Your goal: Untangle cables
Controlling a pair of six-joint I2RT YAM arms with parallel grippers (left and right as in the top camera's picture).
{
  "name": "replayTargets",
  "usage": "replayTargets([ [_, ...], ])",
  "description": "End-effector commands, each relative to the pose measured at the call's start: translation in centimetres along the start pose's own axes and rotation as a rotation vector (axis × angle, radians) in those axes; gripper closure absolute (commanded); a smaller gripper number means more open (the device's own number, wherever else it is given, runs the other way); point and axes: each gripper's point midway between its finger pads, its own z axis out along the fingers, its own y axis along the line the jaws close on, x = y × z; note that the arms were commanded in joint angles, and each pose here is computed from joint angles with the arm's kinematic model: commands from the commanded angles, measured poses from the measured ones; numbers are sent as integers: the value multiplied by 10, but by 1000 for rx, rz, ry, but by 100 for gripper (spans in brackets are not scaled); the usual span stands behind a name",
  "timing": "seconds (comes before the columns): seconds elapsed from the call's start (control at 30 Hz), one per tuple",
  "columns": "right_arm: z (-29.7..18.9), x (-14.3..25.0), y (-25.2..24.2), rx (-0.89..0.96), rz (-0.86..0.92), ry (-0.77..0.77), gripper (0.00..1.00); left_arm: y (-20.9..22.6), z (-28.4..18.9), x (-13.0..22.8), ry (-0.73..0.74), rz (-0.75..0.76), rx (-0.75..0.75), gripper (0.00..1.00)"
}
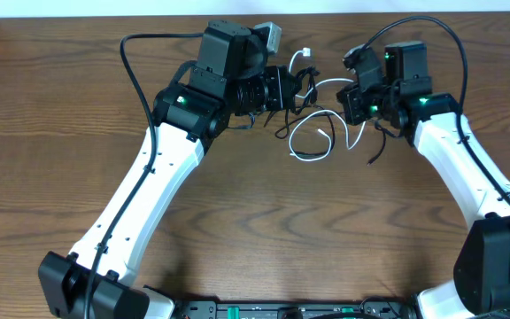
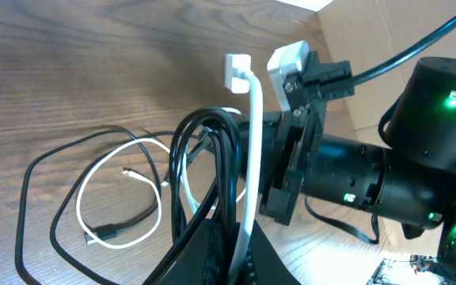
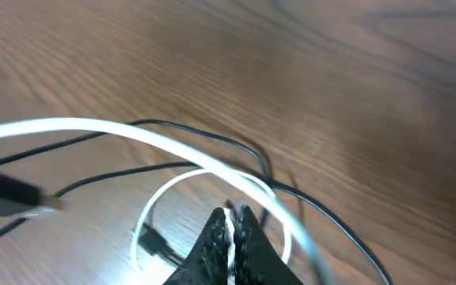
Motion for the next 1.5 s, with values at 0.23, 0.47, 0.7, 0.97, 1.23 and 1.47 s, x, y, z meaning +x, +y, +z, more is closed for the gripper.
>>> replayTargets([
  [0.23, -6, 8, -25, 53, 43, 17, 97, 42, 16, 30, 90, 57, -180, 92],
  [0.47, -6, 10, -25, 51, 47, 27, 97, 82, 63, 75, 283, 14, -191, 92],
  [0.7, -6, 14, -19, 21, 38, 42, 88, 91, 80, 91, 363, 50, -150, 92],
  [0.97, 11, 30, 6, -121, -44, 95, 61, 95, 78, 90, 360, 41, -155, 88],
  [1.23, 39, 57, 29, -336, -39, 151, 56, 95, 78, 90, 363, 40, -156, 87],
  [1.47, 43, 61, 30, -343, -35, 160, 64, 95, 78, 90, 362, 40, -156, 87],
])
